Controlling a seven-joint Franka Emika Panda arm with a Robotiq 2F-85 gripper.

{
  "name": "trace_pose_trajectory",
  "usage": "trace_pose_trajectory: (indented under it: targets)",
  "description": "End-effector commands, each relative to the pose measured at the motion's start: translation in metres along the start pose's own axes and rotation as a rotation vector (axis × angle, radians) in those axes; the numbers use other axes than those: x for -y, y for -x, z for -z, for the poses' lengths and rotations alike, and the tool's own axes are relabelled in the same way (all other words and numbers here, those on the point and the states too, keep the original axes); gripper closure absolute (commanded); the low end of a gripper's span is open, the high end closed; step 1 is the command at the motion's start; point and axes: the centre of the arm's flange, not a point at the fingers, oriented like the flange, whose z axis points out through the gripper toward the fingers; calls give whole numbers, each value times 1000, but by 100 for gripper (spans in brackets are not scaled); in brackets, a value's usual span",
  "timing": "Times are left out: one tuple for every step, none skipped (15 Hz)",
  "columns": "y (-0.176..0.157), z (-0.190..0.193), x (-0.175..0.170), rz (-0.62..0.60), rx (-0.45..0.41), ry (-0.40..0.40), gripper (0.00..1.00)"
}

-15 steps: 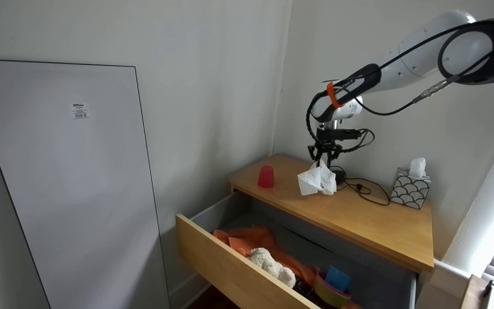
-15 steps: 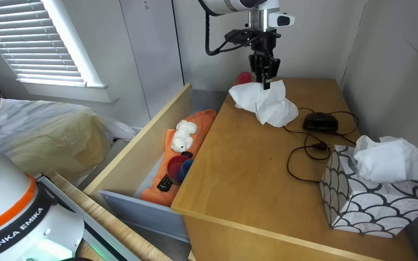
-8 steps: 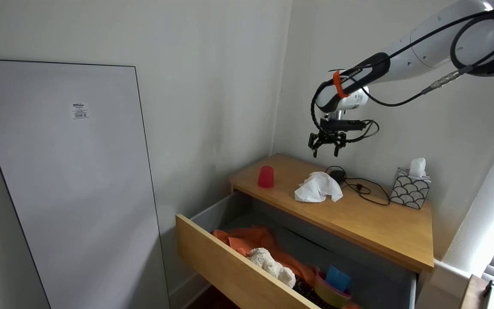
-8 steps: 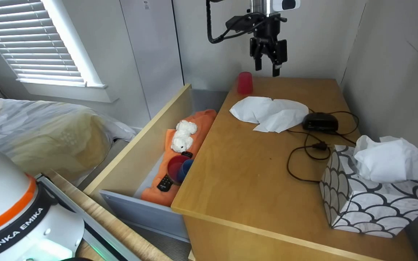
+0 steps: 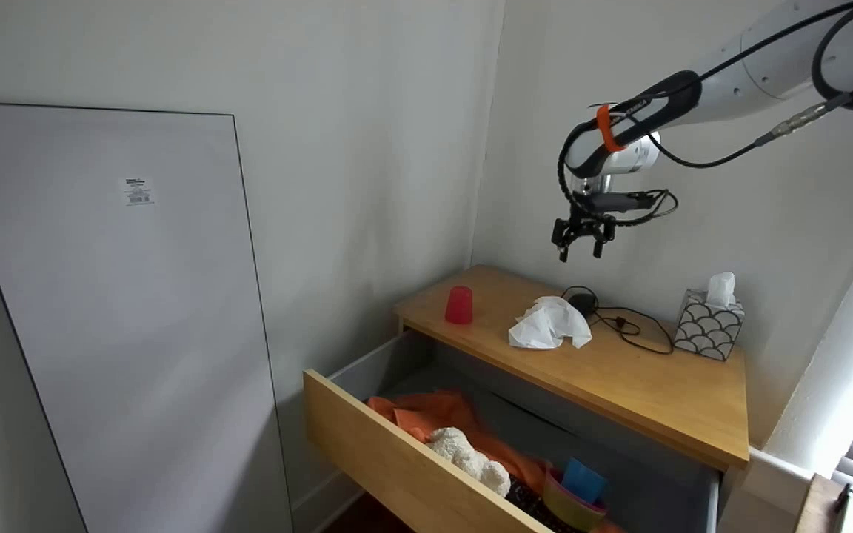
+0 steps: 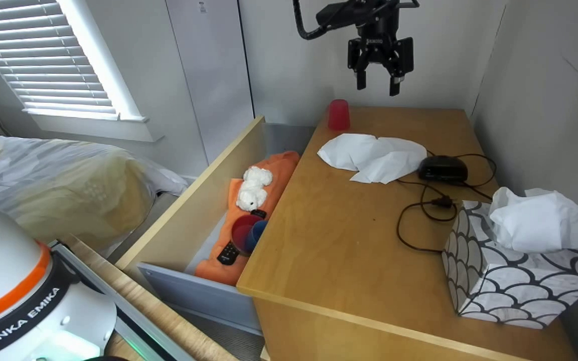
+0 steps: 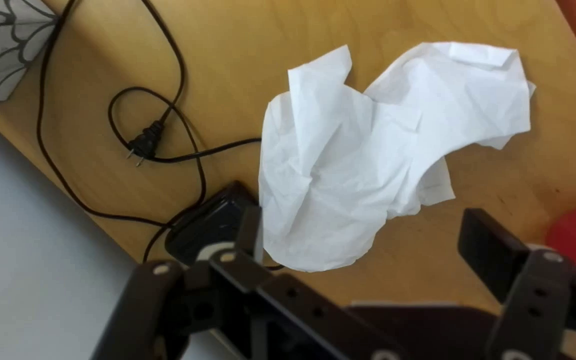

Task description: Use the tissue to clean the wall

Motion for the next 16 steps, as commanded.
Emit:
trace_pose_trajectory:
  targets:
    - [27,15,-20,151,59,-9,0]
    - [28,18,-22,185,70,-18,0]
    - [10,13,-15,115,41,-8,0]
    - [13,16,-18,140,48,-11,0]
    - [14,18,-20,153,48,-13,0]
    - [15,18,-20,160,49,-14,0]
    - [16,18,-20,164,51,-15,0]
    - [16,17,-19,166,52,-15,0]
    - [16,16,-18,167,53,-16,0]
    - [17,16,-18,168,53,-16,0]
    - [17,16,-18,168,53,-16,0]
    - [17,16,-18,168,53,-16,0]
    - [17,16,-18,168,53,-16,0]
    - [17,16,-18,168,53,-16,0]
    - [17,16,-18,169,53,-16,0]
    - [17,16,-18,169,53,-16,0]
